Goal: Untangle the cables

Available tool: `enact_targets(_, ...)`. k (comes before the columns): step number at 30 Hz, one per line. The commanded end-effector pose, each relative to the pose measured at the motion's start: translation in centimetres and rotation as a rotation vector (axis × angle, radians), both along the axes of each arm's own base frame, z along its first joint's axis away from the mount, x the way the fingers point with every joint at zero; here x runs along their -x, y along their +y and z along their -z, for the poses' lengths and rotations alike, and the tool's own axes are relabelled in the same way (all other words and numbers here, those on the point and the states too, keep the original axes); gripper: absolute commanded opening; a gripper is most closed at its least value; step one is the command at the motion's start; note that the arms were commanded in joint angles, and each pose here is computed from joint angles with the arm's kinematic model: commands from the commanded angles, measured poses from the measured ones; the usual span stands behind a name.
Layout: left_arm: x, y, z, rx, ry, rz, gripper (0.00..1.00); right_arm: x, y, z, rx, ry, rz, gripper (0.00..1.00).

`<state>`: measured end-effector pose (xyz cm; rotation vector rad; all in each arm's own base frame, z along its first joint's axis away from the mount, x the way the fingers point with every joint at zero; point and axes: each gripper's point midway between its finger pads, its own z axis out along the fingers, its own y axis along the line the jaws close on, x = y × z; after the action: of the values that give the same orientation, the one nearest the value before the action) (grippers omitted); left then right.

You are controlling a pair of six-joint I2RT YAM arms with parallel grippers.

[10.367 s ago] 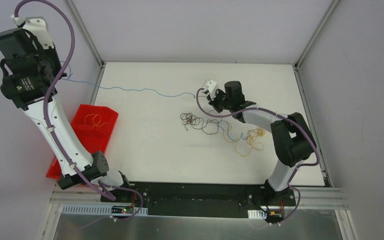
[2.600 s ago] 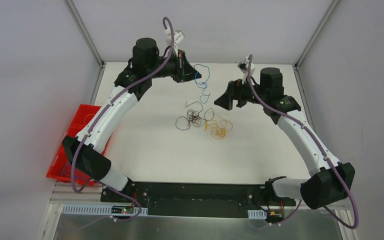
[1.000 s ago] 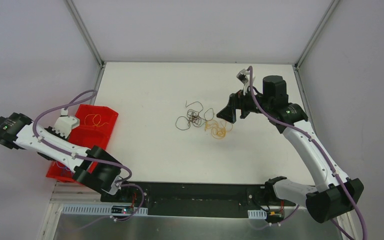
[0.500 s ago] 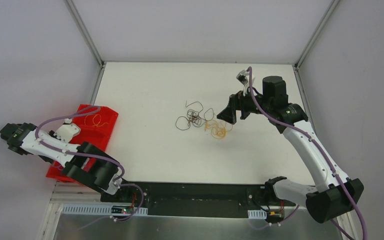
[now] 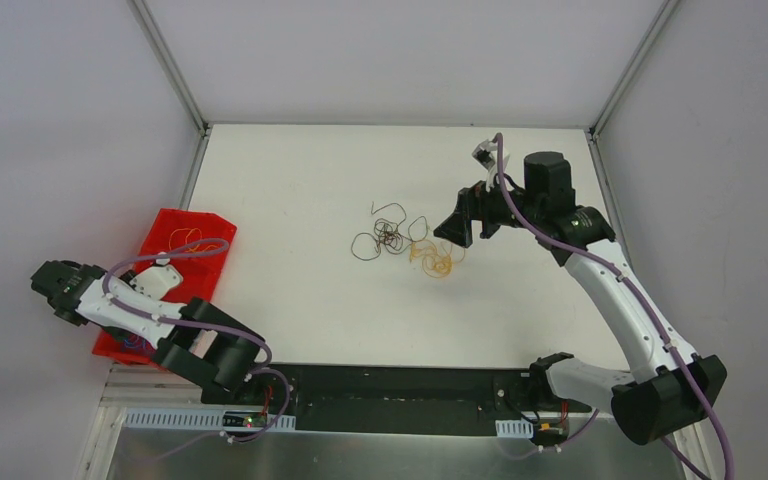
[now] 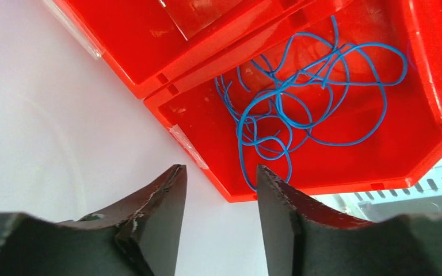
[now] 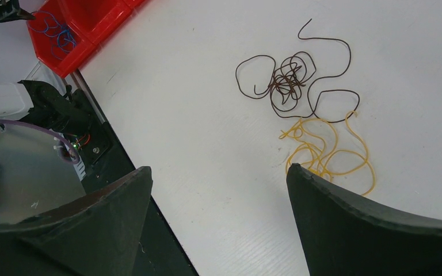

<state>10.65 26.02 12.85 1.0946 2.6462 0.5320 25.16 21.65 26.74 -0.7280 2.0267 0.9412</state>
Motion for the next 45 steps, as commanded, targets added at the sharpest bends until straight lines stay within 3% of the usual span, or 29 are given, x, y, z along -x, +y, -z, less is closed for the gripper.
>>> enact_targets(1, -0.9, -2.2, -0.9, 0.029, -0.031, 0.05, 0.51, -0.2, 0.2, -0.5, -0.003, -0.019, -0.012, 0.9)
enact_targets(10, -4.5, -11.5, -4.1, 0.345, 0.059, 0.025, 0.74, -0.4, -0.4, 2.1, 0.09, 0.079, -0.001, 0.9)
enact_targets(16, -10.4, -20.6, -7.9, 0.626, 0.035, -0.016, 0.72, -0.4, -2.1, 4.7, 0.169, 0.145, 0.037, 0.9)
enact_targets(19, -14.4, -27.7, -10.1, 0.88, 0.01, -0.054, 0.7, -0.6, -2.6, 7.0, 0.214, 0.229, 0.054, 0.88)
enact_targets(22, -18.2, -34.2, -9.6, 1.026, 0.026, -0.107, 0.69, -1.3, -3.2, 9.6, 0.282, 0.325, 0.081, 0.83)
enact_targets(26, -21.6, -41.6, -6.6, 1.105, 0.103, -0.129, 0.69, -2.6, -3.4, 12.9, 0.356, 0.46, 0.13, 0.76)
enact_targets(31, -24.5, -48.5, -2.5, 1.161, 0.219, -0.115, 0.67, -4.9, -2.1, 14.6, 0.314, 0.501, 0.165, 0.72)
enact_targets(38, -26.7, -52.6, 1.8, 1.196, 0.326, -0.18, 0.55, -7.2, 0.6, 14.9, 0.197, 0.509, 0.181, 0.68)
enact_targets(45, -27.8, -53.4, 4.0, 1.199, 0.341, -0.216, 0.4, -8.9, 4.4, 14.7, 0.1, 0.461, 0.147, 0.6)
